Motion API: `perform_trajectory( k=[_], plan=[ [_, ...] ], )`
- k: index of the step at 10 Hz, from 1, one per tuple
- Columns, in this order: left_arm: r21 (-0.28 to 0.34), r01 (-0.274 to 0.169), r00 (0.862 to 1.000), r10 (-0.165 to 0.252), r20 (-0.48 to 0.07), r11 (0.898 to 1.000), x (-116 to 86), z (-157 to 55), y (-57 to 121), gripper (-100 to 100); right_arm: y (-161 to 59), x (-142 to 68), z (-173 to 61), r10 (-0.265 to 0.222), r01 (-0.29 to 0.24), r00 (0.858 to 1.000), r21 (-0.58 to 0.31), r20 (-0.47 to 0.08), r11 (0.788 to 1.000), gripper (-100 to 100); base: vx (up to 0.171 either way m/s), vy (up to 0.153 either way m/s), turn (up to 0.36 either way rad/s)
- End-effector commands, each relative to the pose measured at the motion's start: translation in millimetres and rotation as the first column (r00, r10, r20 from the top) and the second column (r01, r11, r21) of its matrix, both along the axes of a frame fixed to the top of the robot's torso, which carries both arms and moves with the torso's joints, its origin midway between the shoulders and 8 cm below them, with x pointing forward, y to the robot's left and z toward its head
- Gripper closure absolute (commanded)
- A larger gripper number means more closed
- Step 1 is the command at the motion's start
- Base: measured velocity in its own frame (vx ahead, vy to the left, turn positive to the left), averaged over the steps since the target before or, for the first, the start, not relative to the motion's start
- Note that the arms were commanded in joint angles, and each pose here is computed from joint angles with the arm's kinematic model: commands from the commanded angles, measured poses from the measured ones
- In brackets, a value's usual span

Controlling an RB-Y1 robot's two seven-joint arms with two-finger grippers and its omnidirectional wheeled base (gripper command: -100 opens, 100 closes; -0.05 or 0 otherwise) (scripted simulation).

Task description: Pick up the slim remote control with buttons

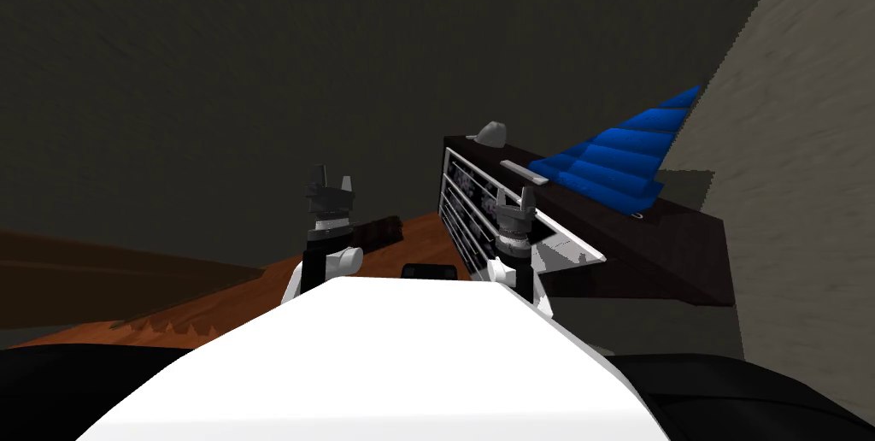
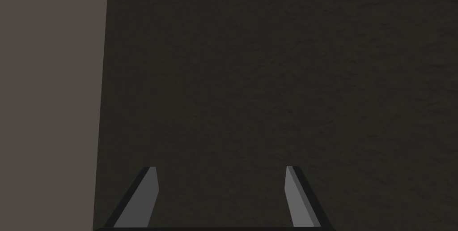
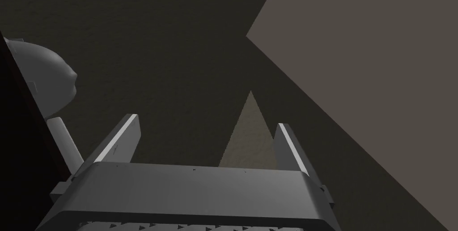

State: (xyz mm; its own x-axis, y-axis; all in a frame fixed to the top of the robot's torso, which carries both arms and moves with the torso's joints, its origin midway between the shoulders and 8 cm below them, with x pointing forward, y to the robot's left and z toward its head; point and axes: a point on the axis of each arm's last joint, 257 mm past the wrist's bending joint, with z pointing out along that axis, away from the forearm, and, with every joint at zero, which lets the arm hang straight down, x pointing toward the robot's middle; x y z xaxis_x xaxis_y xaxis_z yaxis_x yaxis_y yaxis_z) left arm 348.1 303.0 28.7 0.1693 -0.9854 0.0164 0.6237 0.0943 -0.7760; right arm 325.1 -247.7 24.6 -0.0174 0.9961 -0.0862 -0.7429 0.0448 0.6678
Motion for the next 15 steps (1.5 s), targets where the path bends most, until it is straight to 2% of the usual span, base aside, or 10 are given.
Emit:
perform_trajectory(
  k=[1,4,5,8,9,10,11,13,14,15],
  plan=[
    [0.000,0.000,1.000,0.000,0.000,1.000,0.0,0.0,0.0,0,12.4,2.0,-11.1,0.038,-0.039,0.999,-0.061,-0.016,0.997,-100,-0.034,0.034,0.025],
    [0.000,0.000,1.000,0.000,0.000,1.000,0.0,0.0,0.0,0,25.5,2.4,-24.1,0.081,-0.086,0.996,-0.132,-0.039,0.988,-100,-0.026,0.033,0.021],
    [0.000,0.000,1.000,0.000,0.000,1.000,0.0,0.0,0.0,0,36.6,2.1,-37.9,0.116,-0.125,0.991,-0.183,-0.059,0.975,-100,-0.033,0.048,0.036],
    [0.000,0.000,1.000,0.000,0.000,1.000,0.0,0.0,0.0,0,49.3,-0.1,-56.0,0.166,-0.186,0.982,-0.265,-0.094,0.946,-100,-0.031,0.045,0.030],
    [0.000,0.000,1.000,0.000,0.000,1.000,0.0,0.0,0.0,0,58.7,-2.1,-72.8,0.200,-0.228,0.972,-0.307,-0.120,0.924,-100,-0.035,0.058,0.049],
    [0.000,0.000,1.000,0.000,0.000,1.000,0.0,0.0,0.0,0,59.6,-3.2,-75.2,0.210,-0.242,0.969,-0.330,-0.130,0.912,-100,-0.041,0.055,0.029],
    [0.000,0.000,1.000,0.000,0.000,1.000,0.0,0.0,0.0,0,67.7,-6.2,-93.3,0.243,-0.286,0.957,-0.369,-0.160,0.884,-100,-0.043,0.076,0.083],
    [0.000,0.000,1.000,0.000,0.000,1.000,0.0,0.0,0.0,0,68.0,-7.9,-96.7,0.253,-0.304,0.951,-0.398,-0.175,0.866,-100,-0.020,0.044,0.003],
    [0.000,0.000,1.000,0.000,0.000,1.000,0.0,0.0,0.0,0,74.1,-12.4,-116.8,0.286,-0.353,0.934,-0.439,-0.213,0.826,-100,-0.031,0.053,0.078],
    [0.000,0.000,1.000,0.000,0.000,1.000,0.0,0.0,0.0,0,73.7,-13.5,-119.0,0.291,-0.363,0.930,-0.455,-0.223,0.813,-100,-0.032,0.056,0.040]
  ],
)
